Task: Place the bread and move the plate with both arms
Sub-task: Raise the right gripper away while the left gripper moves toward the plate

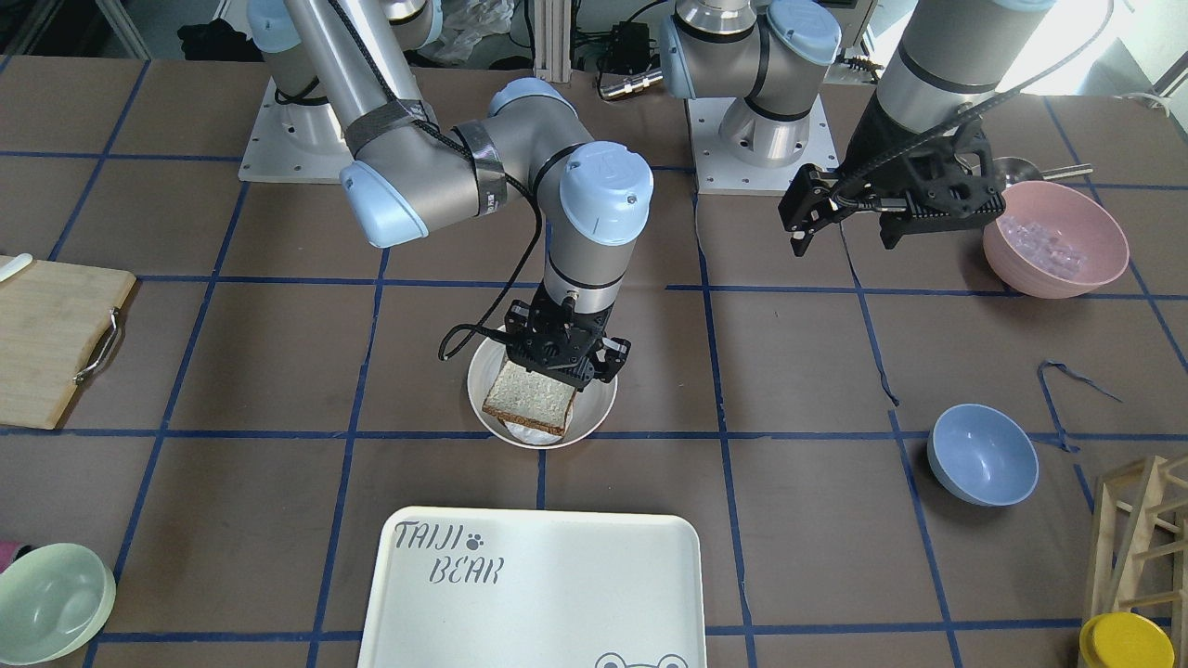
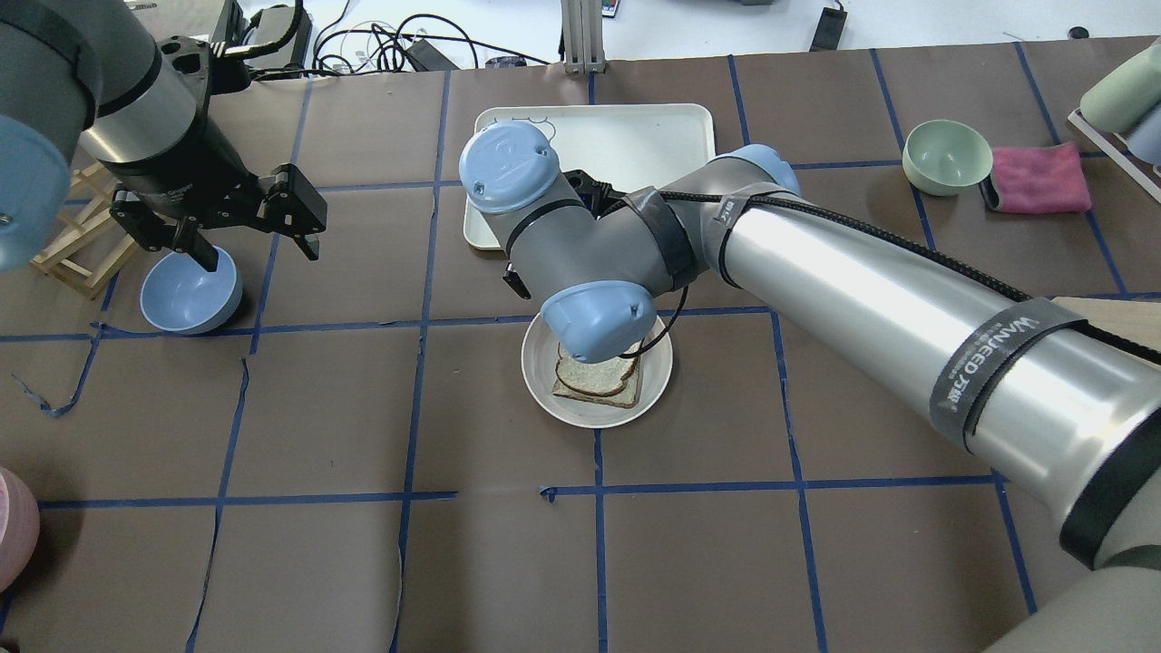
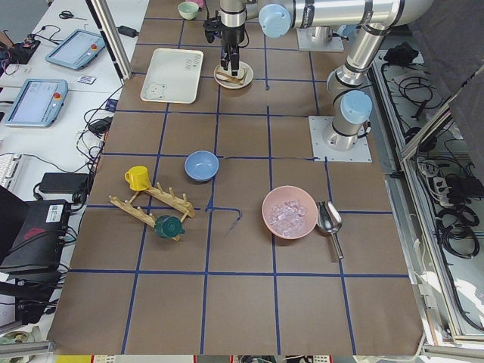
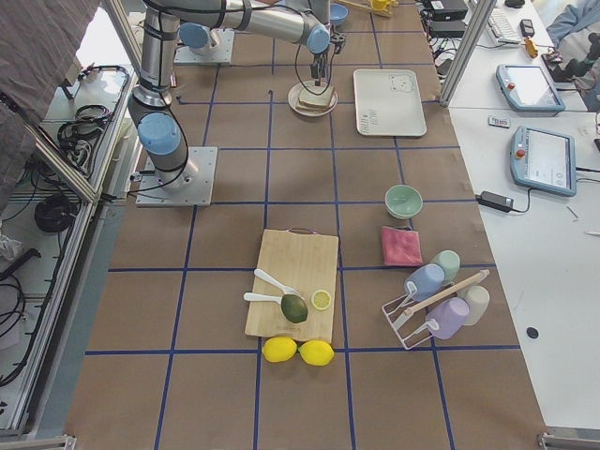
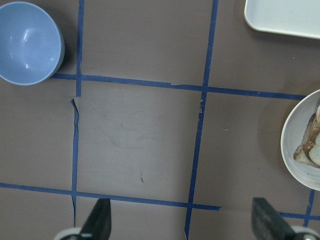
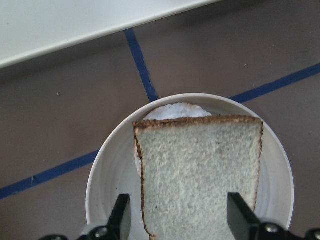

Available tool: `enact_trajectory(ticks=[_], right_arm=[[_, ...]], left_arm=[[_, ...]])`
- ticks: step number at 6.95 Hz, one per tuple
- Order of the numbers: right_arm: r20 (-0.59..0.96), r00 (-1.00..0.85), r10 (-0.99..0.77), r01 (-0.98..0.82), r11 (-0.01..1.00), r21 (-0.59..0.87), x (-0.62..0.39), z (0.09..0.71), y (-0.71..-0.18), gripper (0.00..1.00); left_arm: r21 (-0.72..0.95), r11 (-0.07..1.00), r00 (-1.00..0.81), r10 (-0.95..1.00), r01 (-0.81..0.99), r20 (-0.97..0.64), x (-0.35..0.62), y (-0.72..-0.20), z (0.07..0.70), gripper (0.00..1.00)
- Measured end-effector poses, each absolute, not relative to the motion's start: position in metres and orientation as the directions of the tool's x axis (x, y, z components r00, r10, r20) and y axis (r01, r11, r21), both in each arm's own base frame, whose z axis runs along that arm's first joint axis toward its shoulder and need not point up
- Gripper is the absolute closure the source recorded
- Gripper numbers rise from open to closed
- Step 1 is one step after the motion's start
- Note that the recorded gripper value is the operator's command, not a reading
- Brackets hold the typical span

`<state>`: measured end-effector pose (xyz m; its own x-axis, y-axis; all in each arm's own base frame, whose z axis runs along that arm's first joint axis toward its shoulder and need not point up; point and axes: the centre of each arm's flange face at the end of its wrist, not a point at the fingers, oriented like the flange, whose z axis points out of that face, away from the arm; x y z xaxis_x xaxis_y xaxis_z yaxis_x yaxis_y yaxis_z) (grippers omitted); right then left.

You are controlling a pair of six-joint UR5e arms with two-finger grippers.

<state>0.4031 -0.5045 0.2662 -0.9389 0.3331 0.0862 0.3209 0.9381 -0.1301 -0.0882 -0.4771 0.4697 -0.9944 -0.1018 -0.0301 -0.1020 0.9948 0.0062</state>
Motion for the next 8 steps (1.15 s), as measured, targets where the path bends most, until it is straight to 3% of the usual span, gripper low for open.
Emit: enact_trajectory(ticks=[4, 7, 8], right_arm=[[0.051, -0.998, 0.035, 0.029, 0.992, -0.125, 0.282, 0.364, -0.548, 0.00], [0.056, -0.989, -0.138, -0.144, 0.979, -0.146, 0.210, 0.455, -0.539, 0.00], [0.049, -0.986, -0.157, -0.163, 0.973, -0.164, 0.198, 0.480, -0.529, 0.00]], left_arm=[[0.029, 0.994, -0.994, -0.109, -0.110, -0.032, -0.082, -0.479, 0.461, 0.00], [-0.012, 0.993, -0.993, -0.114, -0.113, -0.016, -0.100, -0.499, 0.401, 0.00], [-0.035, 0.995, -0.996, -0.093, -0.092, -0.012, -0.119, -0.506, 0.384, 0.12]])
